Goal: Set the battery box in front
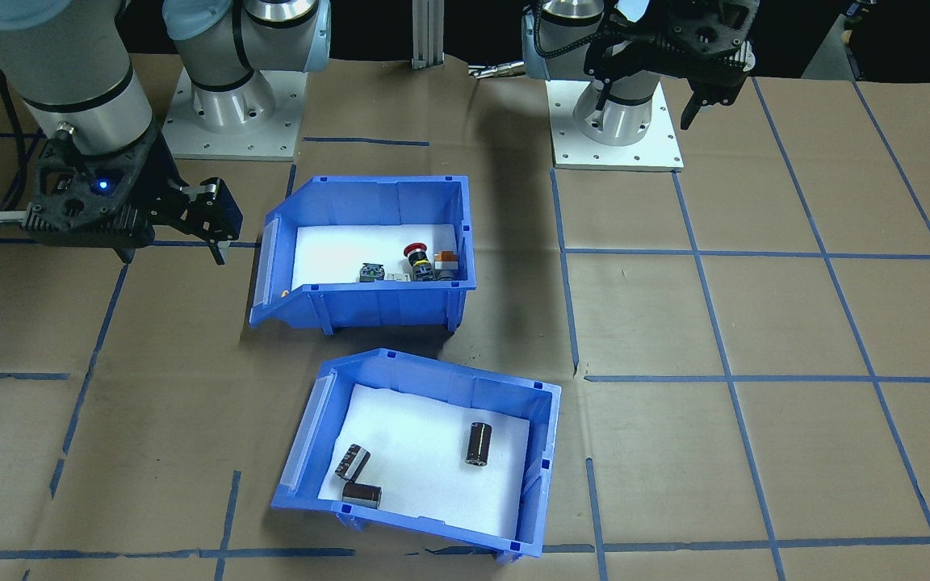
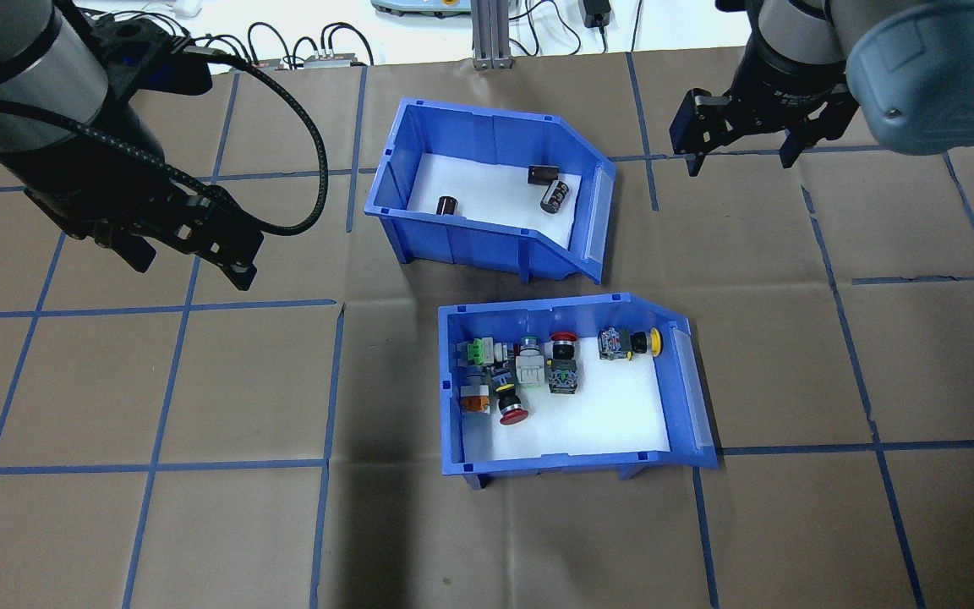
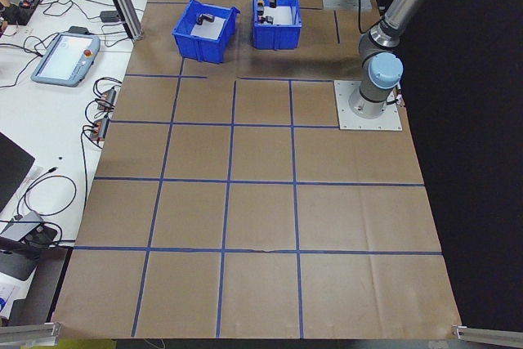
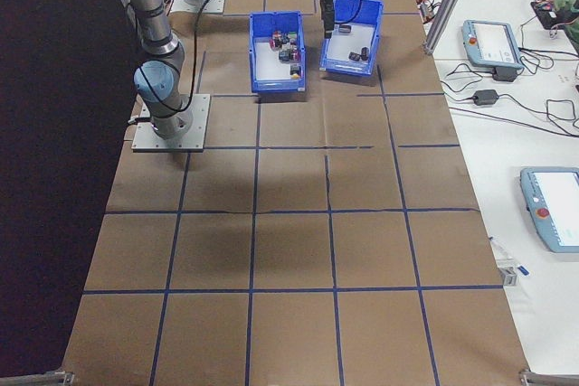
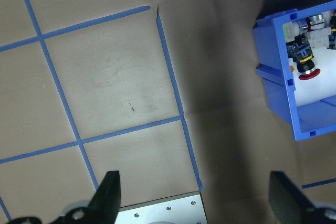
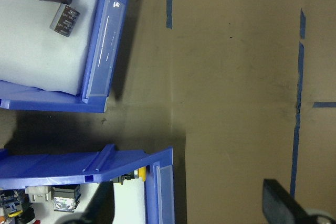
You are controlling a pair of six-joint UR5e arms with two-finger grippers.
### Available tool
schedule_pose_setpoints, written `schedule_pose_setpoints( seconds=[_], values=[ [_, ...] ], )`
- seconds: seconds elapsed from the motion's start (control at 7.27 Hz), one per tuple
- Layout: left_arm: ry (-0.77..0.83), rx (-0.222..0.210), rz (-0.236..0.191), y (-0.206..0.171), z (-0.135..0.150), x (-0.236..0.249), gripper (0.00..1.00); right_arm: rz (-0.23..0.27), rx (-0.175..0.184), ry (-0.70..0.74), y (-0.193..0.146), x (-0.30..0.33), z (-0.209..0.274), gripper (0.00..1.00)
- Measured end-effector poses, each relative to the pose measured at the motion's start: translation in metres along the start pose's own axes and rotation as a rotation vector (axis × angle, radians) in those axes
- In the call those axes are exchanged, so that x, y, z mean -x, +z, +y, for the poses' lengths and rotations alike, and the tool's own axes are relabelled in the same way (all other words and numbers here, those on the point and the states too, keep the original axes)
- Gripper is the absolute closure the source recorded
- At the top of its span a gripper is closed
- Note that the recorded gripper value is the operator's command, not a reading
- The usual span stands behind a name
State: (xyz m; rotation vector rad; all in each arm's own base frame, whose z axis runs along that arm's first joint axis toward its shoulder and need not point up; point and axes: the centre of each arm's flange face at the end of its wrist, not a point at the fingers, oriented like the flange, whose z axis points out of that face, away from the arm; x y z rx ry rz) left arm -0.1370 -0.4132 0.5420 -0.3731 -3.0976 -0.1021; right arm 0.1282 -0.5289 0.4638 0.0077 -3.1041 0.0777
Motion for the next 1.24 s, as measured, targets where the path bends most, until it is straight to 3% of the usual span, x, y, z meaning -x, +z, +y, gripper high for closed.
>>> schedule_pose_setpoints(
  seconds=[0.28, 1.24],
  values=[
    [-0.002, -0.019, -0.003, -0.0010, -0.0001, -0.0002, 0.01, 0.001, 0.016, 0.027, 0.0010, -0.0057, 0.0038, 0.00],
    [0.000, -0.016, 0.002, 0.0045, 0.0027, -0.0018, 0.01, 0.000, 0.008, 0.036, -0.0042, -0.0047, 0.0069, 0.00]
  ],
)
